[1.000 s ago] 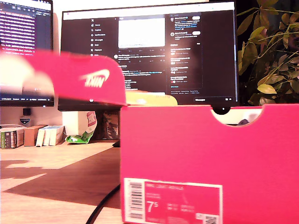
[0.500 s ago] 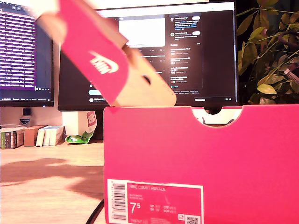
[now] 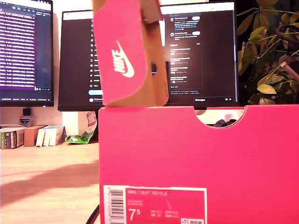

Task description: Close the red shoebox by pushing the lid with your left arm and holding the box in place with your right arm

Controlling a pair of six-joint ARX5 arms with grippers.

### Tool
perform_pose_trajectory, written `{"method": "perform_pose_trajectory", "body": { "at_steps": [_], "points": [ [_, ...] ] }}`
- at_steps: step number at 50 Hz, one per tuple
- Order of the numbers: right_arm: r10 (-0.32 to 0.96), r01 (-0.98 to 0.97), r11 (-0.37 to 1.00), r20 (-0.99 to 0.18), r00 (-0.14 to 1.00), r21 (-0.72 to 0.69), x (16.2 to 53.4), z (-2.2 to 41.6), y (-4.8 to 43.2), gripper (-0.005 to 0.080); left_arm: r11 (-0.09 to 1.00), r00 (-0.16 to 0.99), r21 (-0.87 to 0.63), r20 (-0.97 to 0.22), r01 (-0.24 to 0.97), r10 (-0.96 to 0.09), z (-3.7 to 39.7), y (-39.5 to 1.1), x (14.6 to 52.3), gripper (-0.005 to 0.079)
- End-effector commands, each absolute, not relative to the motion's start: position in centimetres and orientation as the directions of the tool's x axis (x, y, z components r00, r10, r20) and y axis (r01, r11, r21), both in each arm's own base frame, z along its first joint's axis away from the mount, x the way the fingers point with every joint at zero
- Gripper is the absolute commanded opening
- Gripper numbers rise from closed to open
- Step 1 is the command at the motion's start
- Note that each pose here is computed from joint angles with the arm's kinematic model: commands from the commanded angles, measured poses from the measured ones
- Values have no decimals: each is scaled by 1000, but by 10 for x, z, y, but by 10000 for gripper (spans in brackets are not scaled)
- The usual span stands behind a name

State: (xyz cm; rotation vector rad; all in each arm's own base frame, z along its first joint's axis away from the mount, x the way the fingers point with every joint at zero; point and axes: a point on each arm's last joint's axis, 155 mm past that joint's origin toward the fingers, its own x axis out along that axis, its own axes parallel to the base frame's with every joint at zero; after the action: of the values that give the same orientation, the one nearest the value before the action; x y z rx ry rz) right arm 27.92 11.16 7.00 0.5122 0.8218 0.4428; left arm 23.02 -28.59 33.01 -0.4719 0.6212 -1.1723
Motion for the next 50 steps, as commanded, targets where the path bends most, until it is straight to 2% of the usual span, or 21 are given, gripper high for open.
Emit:
{"method": "perform_pose_trajectory", "body": {
  "at_steps": [1,7,12,20,26,32,39,50],
  "points": [
    [537,-206,806,-539,649,555,295,93,104,-13,390,286,-649,-265,653,-921,294,-292,244,-19],
    [431,-172,876,-574,696,450,308,105,74,-12,417,371,-585,-205,695,-906,311,-296,257,-19],
    [313,-114,933,-614,724,341,316,115,46,-13,531,500,-492,-208,690,-841,315,-285,280,-19],
    [219,-85,968,-626,748,236,324,137,26,-12,688,630,-352,-280,635,-724,299,-263,303,-19],
    [247,-104,961,-626,739,256,323,148,31,-12,755,667,-279,-355,593,-655,281,-248,308,-19],
    [335,-176,934,-589,736,312,321,162,49,-12,789,671,-258,-420,558,-611,265,-236,309,-19],
    [495,-295,860,-540,681,417,310,172,84,-12,799,650,-247,-475,549,-593,251,-231,304,-19],
    [563,-368,824,-557,610,430,298,166,115,-12,803,637,-246,-501,544,-585,244,-229,301,-19]
  ]
}}
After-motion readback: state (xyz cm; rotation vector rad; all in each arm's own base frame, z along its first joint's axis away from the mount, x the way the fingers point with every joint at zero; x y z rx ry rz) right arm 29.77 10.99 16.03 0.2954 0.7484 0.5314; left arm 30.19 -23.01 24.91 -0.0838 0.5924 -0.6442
